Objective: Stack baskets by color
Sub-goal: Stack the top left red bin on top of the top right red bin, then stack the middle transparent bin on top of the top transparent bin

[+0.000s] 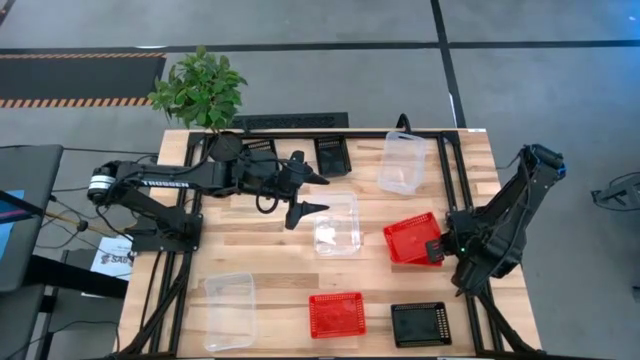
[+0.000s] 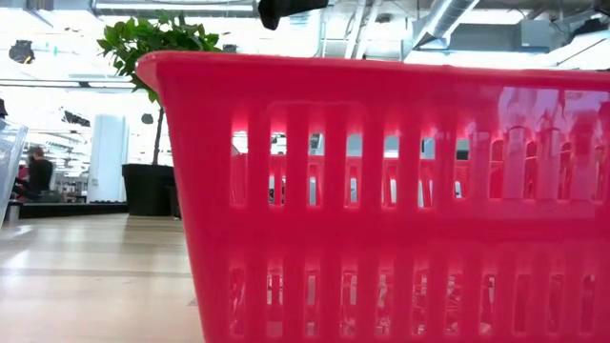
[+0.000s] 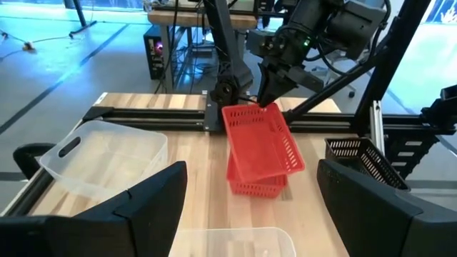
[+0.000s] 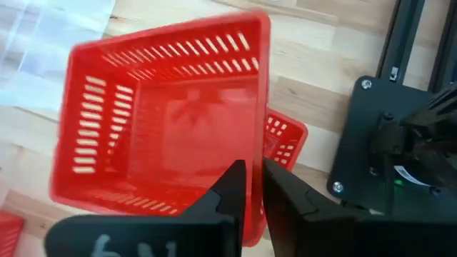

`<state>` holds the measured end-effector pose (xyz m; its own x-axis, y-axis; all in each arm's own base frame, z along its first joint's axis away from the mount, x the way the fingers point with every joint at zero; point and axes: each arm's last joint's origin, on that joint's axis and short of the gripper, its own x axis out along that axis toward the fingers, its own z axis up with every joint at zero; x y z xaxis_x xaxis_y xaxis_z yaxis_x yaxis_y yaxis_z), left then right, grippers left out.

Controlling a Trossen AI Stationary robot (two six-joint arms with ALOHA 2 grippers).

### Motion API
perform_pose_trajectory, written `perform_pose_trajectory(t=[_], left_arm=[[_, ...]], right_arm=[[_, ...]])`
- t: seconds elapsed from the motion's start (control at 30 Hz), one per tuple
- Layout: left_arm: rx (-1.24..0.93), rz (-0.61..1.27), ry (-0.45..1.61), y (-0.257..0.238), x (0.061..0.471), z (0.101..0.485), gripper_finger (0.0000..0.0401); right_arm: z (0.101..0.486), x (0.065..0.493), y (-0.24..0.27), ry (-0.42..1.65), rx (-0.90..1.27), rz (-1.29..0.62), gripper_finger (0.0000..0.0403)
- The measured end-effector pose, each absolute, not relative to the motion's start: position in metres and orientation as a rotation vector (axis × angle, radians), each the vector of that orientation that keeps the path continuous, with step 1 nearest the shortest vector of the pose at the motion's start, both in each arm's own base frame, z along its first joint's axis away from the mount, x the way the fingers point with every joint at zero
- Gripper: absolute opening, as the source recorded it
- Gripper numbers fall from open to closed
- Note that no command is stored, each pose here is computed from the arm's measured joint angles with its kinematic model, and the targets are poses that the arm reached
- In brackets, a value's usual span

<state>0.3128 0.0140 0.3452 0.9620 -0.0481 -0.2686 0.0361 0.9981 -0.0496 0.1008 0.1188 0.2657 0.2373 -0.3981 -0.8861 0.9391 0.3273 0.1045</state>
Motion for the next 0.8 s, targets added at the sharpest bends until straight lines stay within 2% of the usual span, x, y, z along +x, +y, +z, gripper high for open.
perform_pose_trajectory(t=[0.57, 0.8], left_arm=[[-0.041, -0.043, 0.284, 0.014, 0.313, 0.344, 0.03], [-0.044, -0.042, 0.309, 0.014, 0.312, 0.342, 0.03]], right_arm=[[0.266, 0.103, 0.116, 0.868, 0.724, -1.029, 0.014], [0.274, 0.115, 0.109, 0.854, 0.652, -0.992, 0.0151]])
